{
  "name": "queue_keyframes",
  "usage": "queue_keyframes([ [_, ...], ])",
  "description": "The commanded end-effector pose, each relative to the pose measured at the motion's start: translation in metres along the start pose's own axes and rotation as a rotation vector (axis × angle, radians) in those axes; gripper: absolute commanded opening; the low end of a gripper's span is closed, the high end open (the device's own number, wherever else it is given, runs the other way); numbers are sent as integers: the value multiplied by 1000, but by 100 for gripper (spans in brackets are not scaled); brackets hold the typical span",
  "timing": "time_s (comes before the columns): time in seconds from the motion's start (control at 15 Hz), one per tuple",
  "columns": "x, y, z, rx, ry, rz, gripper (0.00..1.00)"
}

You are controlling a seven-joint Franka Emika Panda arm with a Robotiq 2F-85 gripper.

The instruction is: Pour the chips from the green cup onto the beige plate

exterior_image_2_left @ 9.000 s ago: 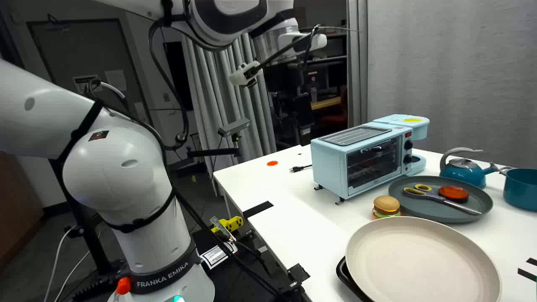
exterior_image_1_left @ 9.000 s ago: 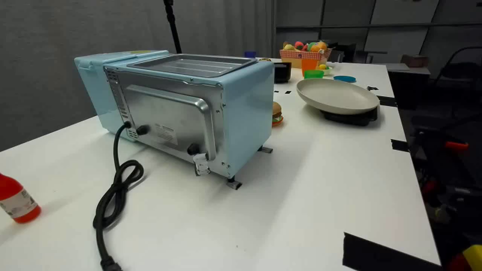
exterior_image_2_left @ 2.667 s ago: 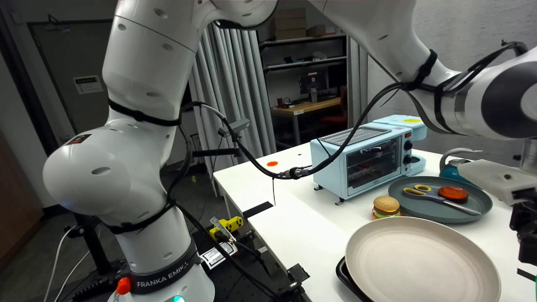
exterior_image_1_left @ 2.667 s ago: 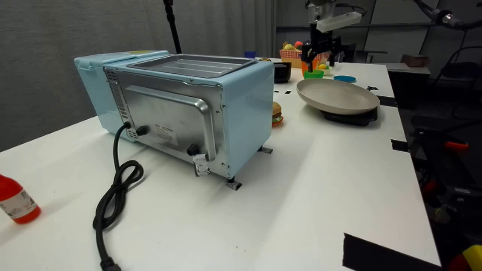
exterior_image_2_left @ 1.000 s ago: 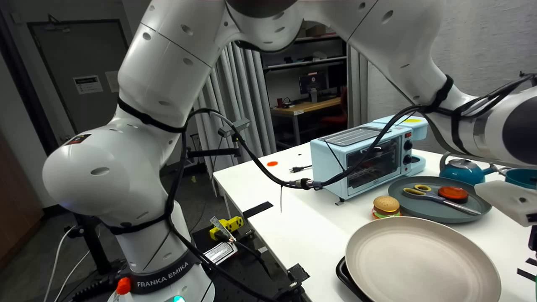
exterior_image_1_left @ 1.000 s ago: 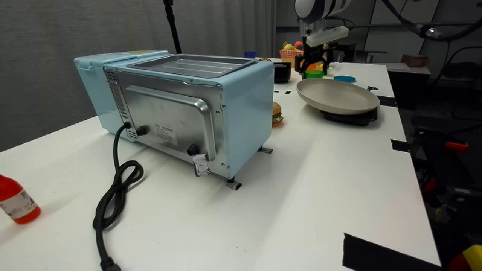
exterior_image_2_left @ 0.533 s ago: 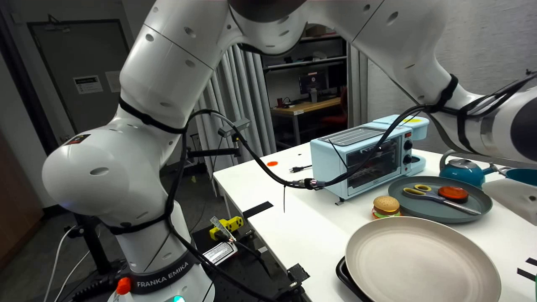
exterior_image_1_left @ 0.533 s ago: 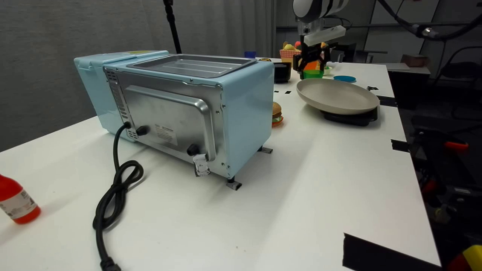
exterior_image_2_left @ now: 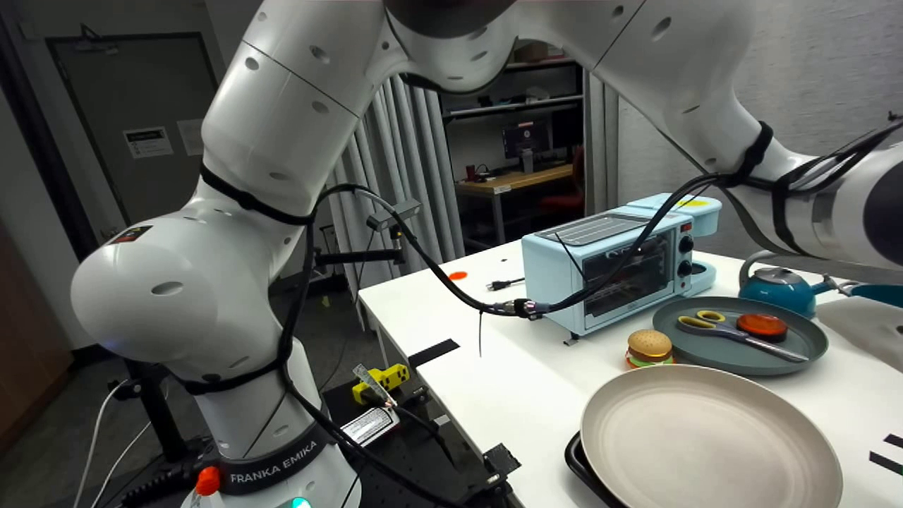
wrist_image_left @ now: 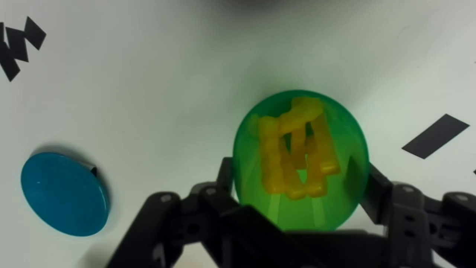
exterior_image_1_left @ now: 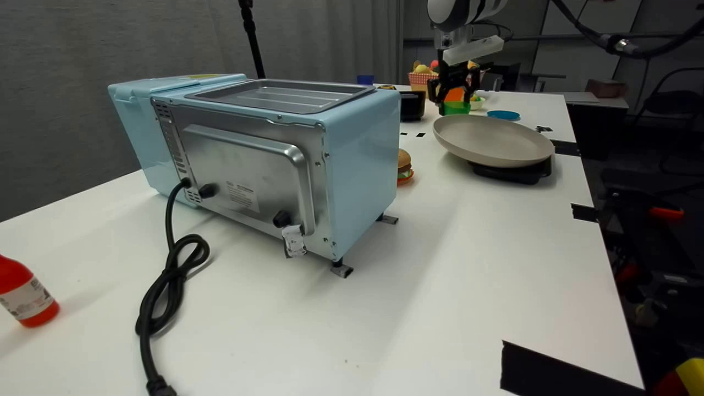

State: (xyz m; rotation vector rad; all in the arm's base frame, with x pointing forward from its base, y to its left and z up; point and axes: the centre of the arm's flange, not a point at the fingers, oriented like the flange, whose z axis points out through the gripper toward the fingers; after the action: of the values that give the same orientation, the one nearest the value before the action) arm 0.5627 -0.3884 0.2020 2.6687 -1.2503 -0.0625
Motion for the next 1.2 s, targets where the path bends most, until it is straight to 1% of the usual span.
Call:
queue_keyframes([
  [0.0, 1, -4, -21, 43, 52, 5, 53],
  [0.27, -3, -19, -61, 93, 133, -27, 53],
  [0.47, -16, -33, -92, 133, 170, -76, 53],
  [0.67, -39, -46, -115, 163, 190, -144, 53],
  [0.8, -58, -52, -125, 181, 187, -196, 53],
  [1.0, -86, -57, -138, 208, 176, -277, 53],
  [1.13, -105, -58, -145, 217, 189, -335, 53],
])
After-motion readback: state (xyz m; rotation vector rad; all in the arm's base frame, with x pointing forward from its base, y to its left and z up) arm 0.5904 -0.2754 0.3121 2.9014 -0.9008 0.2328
